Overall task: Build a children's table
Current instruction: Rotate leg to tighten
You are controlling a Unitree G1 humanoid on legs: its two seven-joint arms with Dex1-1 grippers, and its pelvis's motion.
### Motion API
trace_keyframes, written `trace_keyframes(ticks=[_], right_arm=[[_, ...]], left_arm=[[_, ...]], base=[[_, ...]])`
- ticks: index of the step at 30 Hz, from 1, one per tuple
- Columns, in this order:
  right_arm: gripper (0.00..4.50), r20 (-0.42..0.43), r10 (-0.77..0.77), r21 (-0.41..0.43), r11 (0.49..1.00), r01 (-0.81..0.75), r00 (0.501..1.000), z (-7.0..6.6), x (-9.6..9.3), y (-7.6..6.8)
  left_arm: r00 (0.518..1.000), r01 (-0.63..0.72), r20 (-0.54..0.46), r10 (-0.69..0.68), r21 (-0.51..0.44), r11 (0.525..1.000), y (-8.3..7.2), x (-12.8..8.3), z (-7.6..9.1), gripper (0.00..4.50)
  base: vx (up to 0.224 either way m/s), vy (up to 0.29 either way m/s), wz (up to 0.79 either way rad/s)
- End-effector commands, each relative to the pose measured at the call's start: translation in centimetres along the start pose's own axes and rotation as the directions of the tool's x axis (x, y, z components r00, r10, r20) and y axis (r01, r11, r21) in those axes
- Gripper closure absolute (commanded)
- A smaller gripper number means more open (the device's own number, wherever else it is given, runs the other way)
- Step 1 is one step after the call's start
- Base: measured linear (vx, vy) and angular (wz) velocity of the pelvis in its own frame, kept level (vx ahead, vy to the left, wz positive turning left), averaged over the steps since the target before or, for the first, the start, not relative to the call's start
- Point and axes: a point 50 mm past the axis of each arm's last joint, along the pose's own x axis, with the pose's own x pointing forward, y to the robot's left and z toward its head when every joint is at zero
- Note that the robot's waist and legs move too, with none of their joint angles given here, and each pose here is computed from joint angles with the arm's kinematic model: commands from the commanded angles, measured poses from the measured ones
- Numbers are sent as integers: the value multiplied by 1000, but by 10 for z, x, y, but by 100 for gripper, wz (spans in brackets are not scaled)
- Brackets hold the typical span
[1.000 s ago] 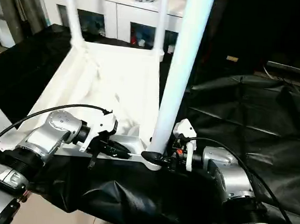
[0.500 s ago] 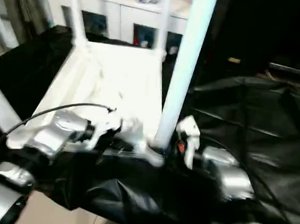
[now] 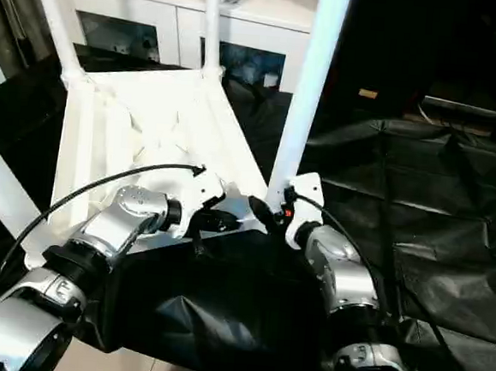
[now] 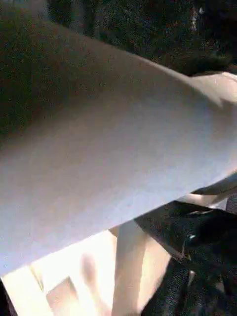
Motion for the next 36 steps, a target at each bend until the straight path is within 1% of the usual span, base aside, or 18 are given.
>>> trace_keyframes(ticks=[1, 2, 4, 5, 9, 10, 12, 13, 14, 16, 18, 22, 23, 25, 28, 31, 33, 36], right_arm=[[79, -72, 141, 17, 990, -140, 987, -16, 2, 16], [79, -58, 233, -8, 972, -233, 971, -10, -6, 16], [79, -53, 273, -23, 961, -274, 961, -8, -10, 16], [79, -47, 337, -40, 940, -339, 940, -5, -18, 15], [79, -80, 439, -51, 895, -443, 895, -5, -31, 13], [79, -80, 439, -51, 895, -443, 895, -5, -31, 13], [79, -122, 520, -38, 849, -527, 846, -6, -43, 13], [79, -122, 520, -38, 849, -527, 846, -6, -43, 13], [79, -136, 547, -25, 832, -555, 826, -6, -47, 13], [79, -141, 566, -10, 820, -572, 813, -6, -49, 13], [94, -141, 580, 3, 811, -586, 802, -6, -50, 14], [107, -140, 585, 8, 807, -590, 799, -6, -50, 15], [127, -140, 586, 8, 806, -591, 798, -6, -50, 15], [132, -138, 590, 16, 804, -594, 796, -6, -50, 15], [167, -132, 592, 22, 804, -594, 795, -6, -50, 15], [176, -116, 576, 29, 817, -577, 809, -7, -49, 15], [183, -103, 530, 21, 847, -531, 841, -9, -46, 14], [185, -88, 440, 13, 898, -441, 894, -12, -39, 11]], left_arm=[[991, 90, 97, -95, 61, 994, -10, 5, 17, 450], [984, 138, 102, -146, 73, 988, -10, 0, 15, 450], [980, 163, 103, -171, 79, 983, -11, -3, 14, 450], [974, 204, 87, -211, 84, 975, -12, -8, 11, 450], [963, 260, 47, -266, 99, 960, -10, -16, 5, 450], [963, 260, 47, -266, 99, 960, -10, -16, 5, 450], [951, 306, 15, -309, 112, 946, -8, -25, 0, 450], [951, 306, 15, -309, 112, 946, -8, -25, 0, 450], [946, 322, 3, -324, 112, 940, -7, -28, -2, 450], [942, 335, -5, -337, 112, 935, -6, -31, -3, 450], [940, 341, -9, -342, 109, 934, -5, -33, -3, 450], [936, 352, -9, -353, 106, 930, -4, -33, -3, 450], [935, 355, -9, -356, 106, 929, -5, -34, -3, 450], [933, 360, -10, -361, 107, 927, -5, -34, -4, 450], [932, 360, -10, -361, 109, 926, -5, -34, -4, 450], [947, 319, 1, -321, 105, 942, -3, -33, -4, 450], [971, 230, 40, -235, 100, 968, 1, -29, 0, 450], [987, 138, 69, -143, 72, 988, 4, -23, 2, 450]], base=[[0, 0, 0], [0, 0, 0], [0, 0, 0], [0, 0, 0], [0, 0, 0], [0, 0, 0], [0, 0, 0], [0, 0, 0], [0, 0, 0], [0, 0, 0], [0, 0, 0], [0, 0, 0], [0, 0, 0], [0, 0, 0], [0, 0, 0], [0, 0, 0], [0, 0, 0], [0, 0, 0]])
